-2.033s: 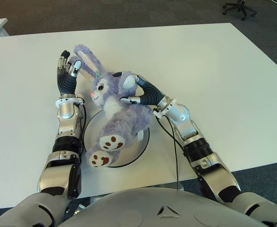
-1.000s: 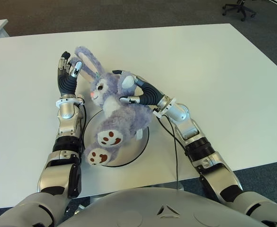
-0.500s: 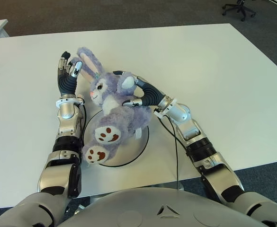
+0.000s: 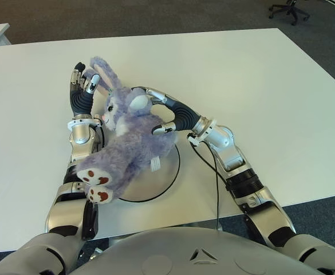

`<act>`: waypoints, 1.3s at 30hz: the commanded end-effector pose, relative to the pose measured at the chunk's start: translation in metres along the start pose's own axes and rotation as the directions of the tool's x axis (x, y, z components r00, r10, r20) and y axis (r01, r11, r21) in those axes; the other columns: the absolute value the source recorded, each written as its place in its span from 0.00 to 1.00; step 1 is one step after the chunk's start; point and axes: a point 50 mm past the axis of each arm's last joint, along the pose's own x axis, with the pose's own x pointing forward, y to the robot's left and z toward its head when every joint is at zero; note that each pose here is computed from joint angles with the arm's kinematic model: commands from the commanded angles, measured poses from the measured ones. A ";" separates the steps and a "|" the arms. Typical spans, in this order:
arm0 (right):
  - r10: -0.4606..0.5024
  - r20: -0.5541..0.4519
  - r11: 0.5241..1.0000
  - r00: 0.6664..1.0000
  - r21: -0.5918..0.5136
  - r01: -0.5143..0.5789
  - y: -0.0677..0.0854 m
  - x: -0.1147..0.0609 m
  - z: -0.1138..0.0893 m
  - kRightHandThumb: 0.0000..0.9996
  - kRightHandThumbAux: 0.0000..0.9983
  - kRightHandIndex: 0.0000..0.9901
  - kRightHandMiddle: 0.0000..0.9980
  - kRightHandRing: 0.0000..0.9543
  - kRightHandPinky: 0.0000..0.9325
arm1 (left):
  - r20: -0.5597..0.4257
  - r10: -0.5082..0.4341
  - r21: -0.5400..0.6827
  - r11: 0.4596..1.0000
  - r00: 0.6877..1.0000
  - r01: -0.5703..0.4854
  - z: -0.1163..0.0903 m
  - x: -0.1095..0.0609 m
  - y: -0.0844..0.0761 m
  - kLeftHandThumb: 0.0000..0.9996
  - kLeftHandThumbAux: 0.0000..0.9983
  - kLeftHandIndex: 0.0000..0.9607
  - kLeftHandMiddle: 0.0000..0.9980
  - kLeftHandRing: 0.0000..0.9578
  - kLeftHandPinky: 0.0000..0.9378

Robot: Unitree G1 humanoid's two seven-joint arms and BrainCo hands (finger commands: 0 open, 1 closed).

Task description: Put the doll into the plate.

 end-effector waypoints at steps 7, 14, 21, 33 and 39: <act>-0.042 -0.005 0.996 0.999 0.077 0.043 -0.003 -0.005 0.001 0.11 0.36 0.00 0.00 0.00 0.00 | -0.322 -0.004 0.030 0.999 0.947 0.014 -0.070 -0.064 -0.001 0.01 0.49 0.00 0.06 0.07 0.09; -0.077 -0.023 0.994 0.997 0.070 0.078 -0.007 -0.007 0.004 0.12 0.33 0.00 0.00 0.00 0.00 | -0.324 -0.007 0.018 1.000 0.946 0.013 -0.070 -0.064 -0.001 0.02 0.49 0.00 0.06 0.06 0.07; -0.094 -0.021 0.993 0.995 0.072 0.095 -0.009 -0.008 0.007 0.12 0.31 0.00 0.00 0.00 0.00 | -0.325 -0.007 0.012 1.000 0.946 0.012 -0.070 -0.064 -0.002 0.02 0.49 0.00 0.06 0.07 0.08; -0.132 -0.004 0.990 0.991 0.058 0.132 -0.012 -0.007 0.010 0.11 0.32 0.00 0.00 0.00 0.00 | -0.336 0.000 0.010 1.000 0.942 0.004 -0.072 -0.064 -0.002 0.02 0.49 0.00 0.06 0.07 0.08; -0.136 0.003 0.989 0.991 0.056 0.136 -0.013 -0.008 0.010 0.11 0.32 0.00 0.00 0.00 0.00 | -0.339 -0.003 0.006 1.000 0.941 0.005 -0.072 -0.064 -0.003 0.02 0.48 0.00 0.06 0.07 0.09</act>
